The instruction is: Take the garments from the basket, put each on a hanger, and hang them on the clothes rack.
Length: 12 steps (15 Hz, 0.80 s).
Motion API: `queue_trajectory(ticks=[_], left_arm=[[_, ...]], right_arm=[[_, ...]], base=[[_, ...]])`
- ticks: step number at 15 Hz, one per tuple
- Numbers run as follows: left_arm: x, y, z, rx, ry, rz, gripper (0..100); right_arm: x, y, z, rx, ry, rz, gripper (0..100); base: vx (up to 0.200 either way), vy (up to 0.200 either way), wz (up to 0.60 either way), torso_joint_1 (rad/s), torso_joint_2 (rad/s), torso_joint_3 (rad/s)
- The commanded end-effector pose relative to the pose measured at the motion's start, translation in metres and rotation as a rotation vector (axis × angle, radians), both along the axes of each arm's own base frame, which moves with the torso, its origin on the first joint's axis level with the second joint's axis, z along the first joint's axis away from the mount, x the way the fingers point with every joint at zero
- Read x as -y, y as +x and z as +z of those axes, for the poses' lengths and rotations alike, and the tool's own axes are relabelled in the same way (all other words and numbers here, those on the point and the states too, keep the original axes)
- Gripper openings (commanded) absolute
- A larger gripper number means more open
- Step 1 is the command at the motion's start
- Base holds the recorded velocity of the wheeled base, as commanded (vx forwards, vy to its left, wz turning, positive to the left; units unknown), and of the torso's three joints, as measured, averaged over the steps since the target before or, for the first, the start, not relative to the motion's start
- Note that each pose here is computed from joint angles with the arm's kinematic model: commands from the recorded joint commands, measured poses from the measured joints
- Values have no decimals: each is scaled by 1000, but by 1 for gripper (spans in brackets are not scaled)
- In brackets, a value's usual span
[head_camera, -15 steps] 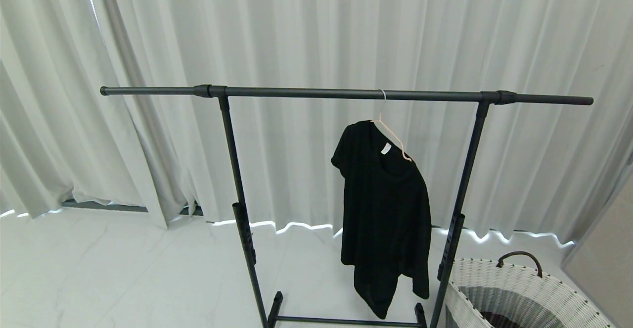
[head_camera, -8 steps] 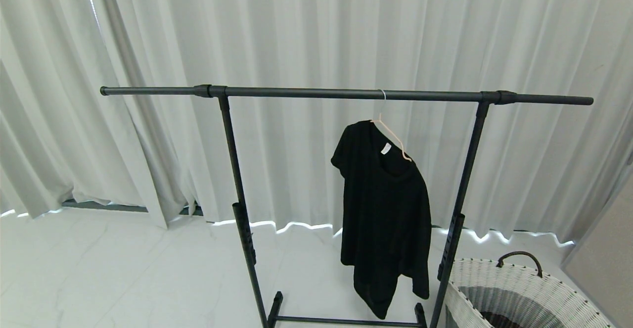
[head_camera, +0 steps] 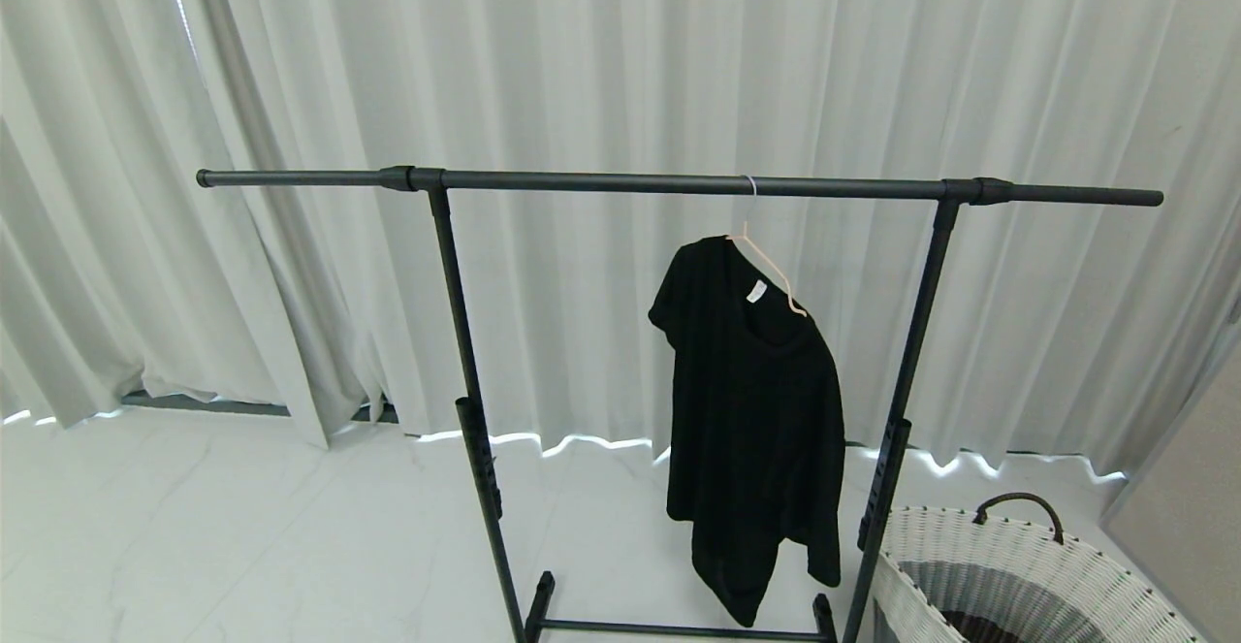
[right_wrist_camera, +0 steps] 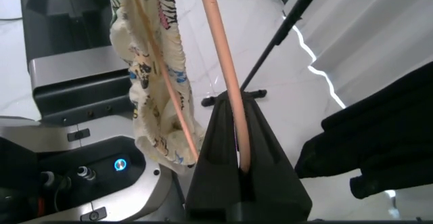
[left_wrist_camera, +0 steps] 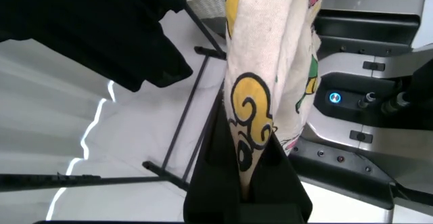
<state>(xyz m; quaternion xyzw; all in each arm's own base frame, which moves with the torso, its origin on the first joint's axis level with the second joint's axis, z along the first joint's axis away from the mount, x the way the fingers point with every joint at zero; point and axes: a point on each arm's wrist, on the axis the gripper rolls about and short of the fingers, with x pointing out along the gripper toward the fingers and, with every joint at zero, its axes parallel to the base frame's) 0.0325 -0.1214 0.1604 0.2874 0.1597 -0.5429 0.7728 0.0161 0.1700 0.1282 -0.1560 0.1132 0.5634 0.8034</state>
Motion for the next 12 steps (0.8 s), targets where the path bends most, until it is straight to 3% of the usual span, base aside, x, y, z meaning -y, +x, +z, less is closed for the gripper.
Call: queue_trajectory(ticks=[1, 4, 6, 8, 10, 12], left_arm=[[0, 0, 0, 0, 2, 0, 0], [-1, 2, -3, 6, 11, 25, 0], [-7, 7, -8, 32, 37, 105, 0], [-18, 9, -12, 111, 57, 231, 0], [-25, 9, -7, 143, 20, 281, 0], [-30, 11, 7, 166, -59, 335, 0]], right_arm=[[0, 0, -1, 2, -6, 2, 100], [1, 1, -2, 14, -18, -4, 100], [2, 4, -2, 15, -17, -27, 100], [5, 13, -1, 16, -12, -82, 100], [6, 22, -1, 14, -11, -134, 100], [3, 26, -3, 3, -18, -157, 100]], base=[[0, 0, 0, 0, 0, 0], [0, 0, 0, 0, 0, 0], [0, 0, 0, 0, 0, 0], [0, 0, 0, 0, 0, 0], [0, 0, 0, 0, 0, 0], [0, 0, 0, 0, 0, 0]])
